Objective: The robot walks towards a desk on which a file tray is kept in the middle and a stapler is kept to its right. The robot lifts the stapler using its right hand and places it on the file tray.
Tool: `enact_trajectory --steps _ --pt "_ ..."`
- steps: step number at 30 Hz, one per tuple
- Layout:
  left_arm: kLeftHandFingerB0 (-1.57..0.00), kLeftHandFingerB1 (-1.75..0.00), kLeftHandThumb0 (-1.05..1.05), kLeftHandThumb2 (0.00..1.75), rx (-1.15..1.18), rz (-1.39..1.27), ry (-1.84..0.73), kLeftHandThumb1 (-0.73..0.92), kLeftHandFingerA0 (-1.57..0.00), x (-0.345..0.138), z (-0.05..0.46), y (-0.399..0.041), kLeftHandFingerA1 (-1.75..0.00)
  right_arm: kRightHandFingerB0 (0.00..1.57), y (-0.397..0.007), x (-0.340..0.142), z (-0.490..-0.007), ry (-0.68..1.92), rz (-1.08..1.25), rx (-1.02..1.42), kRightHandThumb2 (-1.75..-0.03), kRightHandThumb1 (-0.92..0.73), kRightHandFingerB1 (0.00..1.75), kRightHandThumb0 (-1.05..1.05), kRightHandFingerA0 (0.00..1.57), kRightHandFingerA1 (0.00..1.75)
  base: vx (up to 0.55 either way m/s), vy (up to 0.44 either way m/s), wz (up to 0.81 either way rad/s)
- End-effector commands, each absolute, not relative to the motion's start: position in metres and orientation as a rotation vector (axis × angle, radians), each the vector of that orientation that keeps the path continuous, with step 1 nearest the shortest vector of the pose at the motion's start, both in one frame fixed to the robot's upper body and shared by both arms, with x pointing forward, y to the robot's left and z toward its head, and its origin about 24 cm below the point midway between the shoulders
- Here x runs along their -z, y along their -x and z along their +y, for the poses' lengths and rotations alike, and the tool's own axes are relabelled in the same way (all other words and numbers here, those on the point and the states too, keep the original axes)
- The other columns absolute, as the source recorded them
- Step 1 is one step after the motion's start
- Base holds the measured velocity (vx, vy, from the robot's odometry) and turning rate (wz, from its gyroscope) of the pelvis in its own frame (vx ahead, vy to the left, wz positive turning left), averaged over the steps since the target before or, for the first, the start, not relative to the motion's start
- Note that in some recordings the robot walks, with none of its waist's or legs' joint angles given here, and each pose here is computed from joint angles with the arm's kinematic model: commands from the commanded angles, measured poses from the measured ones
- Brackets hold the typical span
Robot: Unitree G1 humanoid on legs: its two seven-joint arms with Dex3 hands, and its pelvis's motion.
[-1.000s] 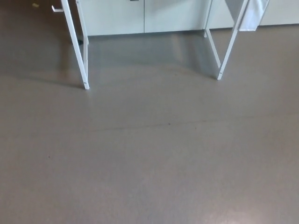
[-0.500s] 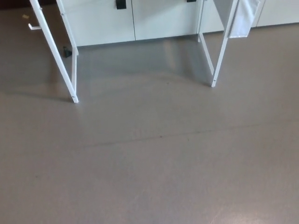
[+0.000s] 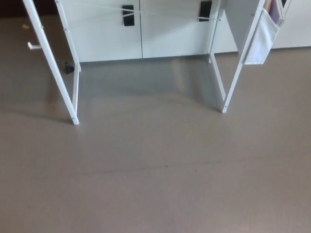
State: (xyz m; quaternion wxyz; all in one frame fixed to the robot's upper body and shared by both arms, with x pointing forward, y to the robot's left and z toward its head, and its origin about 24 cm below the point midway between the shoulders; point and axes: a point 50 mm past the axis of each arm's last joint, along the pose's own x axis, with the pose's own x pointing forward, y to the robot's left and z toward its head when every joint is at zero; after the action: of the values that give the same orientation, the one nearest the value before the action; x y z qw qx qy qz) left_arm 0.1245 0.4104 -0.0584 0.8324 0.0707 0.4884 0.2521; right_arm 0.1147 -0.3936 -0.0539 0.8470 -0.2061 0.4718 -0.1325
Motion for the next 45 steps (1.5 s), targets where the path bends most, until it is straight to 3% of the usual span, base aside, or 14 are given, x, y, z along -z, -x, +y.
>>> enact_trajectory --steps 1,3,4,6,12,25,28,30,33,34,38,39,43,45 --pt "-0.13 -0.68 -0.79 0.7 -0.55 1.042 -0.155 0.77 -0.21 0.055 0.413 -0.126 -0.8 0.0 -0.116 0.053 -0.395 0.427 0.974 0.297 -0.8 -0.75 0.0 -0.59 0.0 0.0 0.23 -0.275 0.26" --pt "-0.15 -0.68 -0.79 0.69 -0.547 1.047 -0.169 0.78 -0.2 0.055 0.413 -0.127 -0.79 0.0 -0.116 0.053 -0.395 0.467 0.989 0.291 -0.78 -0.76 0.0 -0.59 0.0 0.0 0.36 -0.348 -0.02" --pt "-0.06 -0.59 -0.49 1.15 -0.545 1.041 -0.161 0.54 -0.12 0.054 0.413 -0.128 -0.64 0.0 -0.117 0.053 -0.395 0.475 0.983 0.291 -0.8 -0.74 0.0 -0.54 0.0 0.0 0.35 -0.384 0.27" --pt "-0.13 -0.68 -0.79 0.71 -0.534 1.044 -0.165 0.78 -0.19 0.054 0.413 -0.128 -0.79 0.0 -0.117 0.054 -0.395 0.446 0.97 0.302 -0.79 -0.76 0.0 -0.54 0.0 0.0 0.24 -0.225 -0.05" --pt "-0.16 -0.69 -0.79 0.69 -0.535 1.044 -0.186 0.78 -0.22 0.052 0.415 -0.13 -0.82 0.0 -0.114 0.055 -0.394 0.432 0.968 0.291 -0.79 -0.76 0.0 -0.59 0.0 0.0 0.21 -0.105 -0.05" --pt "-0.12 -0.69 -0.8 0.71 -0.507 1.028 -0.216 0.78 -0.16 0.045 0.417 -0.139 -0.82 0.0 -0.114 0.059 -0.393 0.442 1.006 0.289 -0.77 -0.77 0.0 -0.57 0.0 0.0 0.26 0.08 0.0" --pt "-0.03 -0.57 -0.5 1.16 -0.507 1.024 -0.209 0.54 -0.1 0.045 0.417 -0.14 -0.63 0.0 -0.111 0.062 -0.393 0.413 0.979 0.314 -0.79 -0.73 0.0 -0.59 0.0 0.0 0.2 0.025 0.12" --pt "-0.17 -0.69 -0.8 0.71 -0.508 1.038 -0.221 0.77 -0.2 0.045 0.417 -0.14 -0.79 0.0 -0.111 0.063 -0.393 0.394 0.973 0.33 -0.79 -0.73 0.0 -0.58 0.0 0.0 0.21 0.001 0.25" --pt "-0.02 -0.58 -0.5 1.16 -0.515 1.024 -0.194 0.56 -0.1 0.046 0.416 -0.14 -0.63 0.0 -0.111 0.061 -0.392 0.393 0.958 0.312 -0.81 -0.75 0.0 -0.55 0.0 0.0 0.19 -0.313 0.01" --pt "-0.14 -0.68 -0.79 0.71 -0.512 1.026 -0.2 0.77 -0.19 0.046 0.416 -0.14 -0.79 0.0 -0.111 0.061 -0.392 0.393 0.945 0.31 -0.83 -0.74 0.0 -0.53 0.0 0.0 0.23 -0.43 0.28" --pt "-0.05 -0.59 -0.49 1.15 -0.504 1.029 -0.201 0.54 -0.13 0.046 0.416 -0.14 -0.64 0.0 -0.114 0.059 -0.392 0.425 0.985 0.306 -0.76 -0.79 0.0 -0.51 0.0 0.0 0.16 -0.188 -0.02" --pt "-0.14 -0.68 -0.79 0.7 -0.506 1.032 -0.209 0.77 -0.21 0.046 0.416 -0.14 -0.79 0.0 -0.114 0.059 -0.392 0.404 0.985 0.309 -0.77 -0.79 0.0 -0.5 0.0 0.0 0.11 -0.015 -0.09" --pt "-0.15 -0.64 -0.84 1.07 -0.503 1.038 -0.222 0.57 -0.25 0.045 0.416 -0.141 -0.72 0.0 -0.113 0.06 -0.393 0.389 0.985 0.308 -0.79 -0.77 0.0 -0.55 0.0 0.0 0.03 0.042 -0.05" --pt "-0.15 -0.68 -0.79 0.71 -0.511 1.029 -0.217 0.78 -0.21 0.043 0.417 -0.144 -0.79 0.0 -0.111 0.062 -0.393 0.364 0.975 0.324 -0.8 -0.73 0.0 -0.57 0.0 0.0 0.07 0.154 -0.09"
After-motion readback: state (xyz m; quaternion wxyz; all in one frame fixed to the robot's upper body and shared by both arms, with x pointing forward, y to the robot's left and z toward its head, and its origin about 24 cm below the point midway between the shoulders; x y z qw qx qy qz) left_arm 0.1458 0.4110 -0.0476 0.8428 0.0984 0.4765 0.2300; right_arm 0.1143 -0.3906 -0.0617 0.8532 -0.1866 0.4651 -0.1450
